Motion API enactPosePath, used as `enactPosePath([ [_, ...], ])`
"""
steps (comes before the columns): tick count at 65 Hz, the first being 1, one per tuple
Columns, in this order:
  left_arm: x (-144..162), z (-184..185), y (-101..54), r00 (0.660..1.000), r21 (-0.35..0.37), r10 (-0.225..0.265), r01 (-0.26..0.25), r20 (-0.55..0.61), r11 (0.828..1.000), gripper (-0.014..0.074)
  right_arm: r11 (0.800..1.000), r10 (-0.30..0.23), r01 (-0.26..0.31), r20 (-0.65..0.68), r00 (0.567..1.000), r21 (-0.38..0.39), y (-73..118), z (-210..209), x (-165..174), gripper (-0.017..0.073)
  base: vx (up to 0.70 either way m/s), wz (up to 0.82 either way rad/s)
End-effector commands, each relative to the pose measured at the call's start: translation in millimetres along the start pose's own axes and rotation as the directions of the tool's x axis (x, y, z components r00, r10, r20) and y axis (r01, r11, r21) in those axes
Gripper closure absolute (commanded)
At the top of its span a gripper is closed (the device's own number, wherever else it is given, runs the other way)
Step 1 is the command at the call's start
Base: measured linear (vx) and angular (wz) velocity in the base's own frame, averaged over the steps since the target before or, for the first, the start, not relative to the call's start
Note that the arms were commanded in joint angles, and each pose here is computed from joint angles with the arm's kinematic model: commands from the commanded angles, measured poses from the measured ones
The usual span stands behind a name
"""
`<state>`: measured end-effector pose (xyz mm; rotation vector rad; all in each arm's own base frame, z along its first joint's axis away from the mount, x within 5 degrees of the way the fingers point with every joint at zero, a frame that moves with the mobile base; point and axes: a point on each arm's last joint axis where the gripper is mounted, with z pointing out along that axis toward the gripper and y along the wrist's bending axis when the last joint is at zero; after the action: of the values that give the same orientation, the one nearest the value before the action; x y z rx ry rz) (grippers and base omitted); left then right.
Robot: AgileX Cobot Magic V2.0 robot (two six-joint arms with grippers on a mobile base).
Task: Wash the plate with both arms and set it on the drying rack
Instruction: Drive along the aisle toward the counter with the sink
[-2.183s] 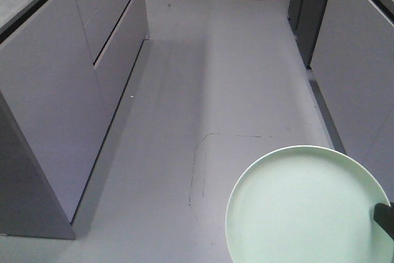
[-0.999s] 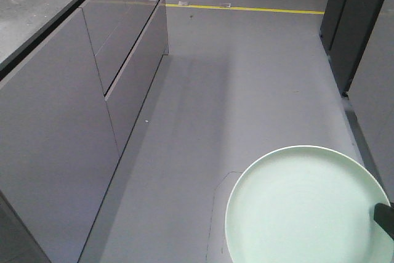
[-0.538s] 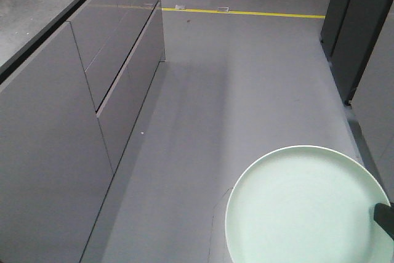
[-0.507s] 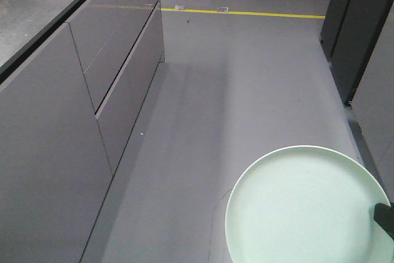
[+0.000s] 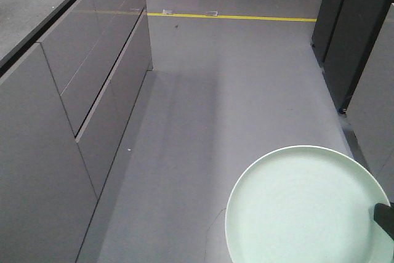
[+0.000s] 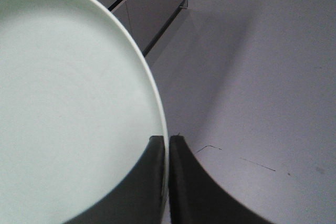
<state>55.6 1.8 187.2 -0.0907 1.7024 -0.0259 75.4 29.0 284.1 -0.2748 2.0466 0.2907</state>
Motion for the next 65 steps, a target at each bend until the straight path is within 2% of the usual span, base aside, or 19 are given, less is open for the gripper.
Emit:
enactPosePath([
  [1,-13.9,-3.2,-0.8,0.994,0.005,-0.009,0.009,0.105,1.000,0.0600,1.000,0.011,-0.013,0.085,0.996,0.021,-1.1,-4.0,-13.2,0.0561,0.22,-0.13],
  [65,-13.9,-3.2,-0.8,0.994,0.005,-0.009,0.009,0.105,1.000,0.0600,1.000,0.011,-0.013,0.085,0.996,0.021,-1.1,-4.0,-13.2,0.0561,0.19,-0.10],
])
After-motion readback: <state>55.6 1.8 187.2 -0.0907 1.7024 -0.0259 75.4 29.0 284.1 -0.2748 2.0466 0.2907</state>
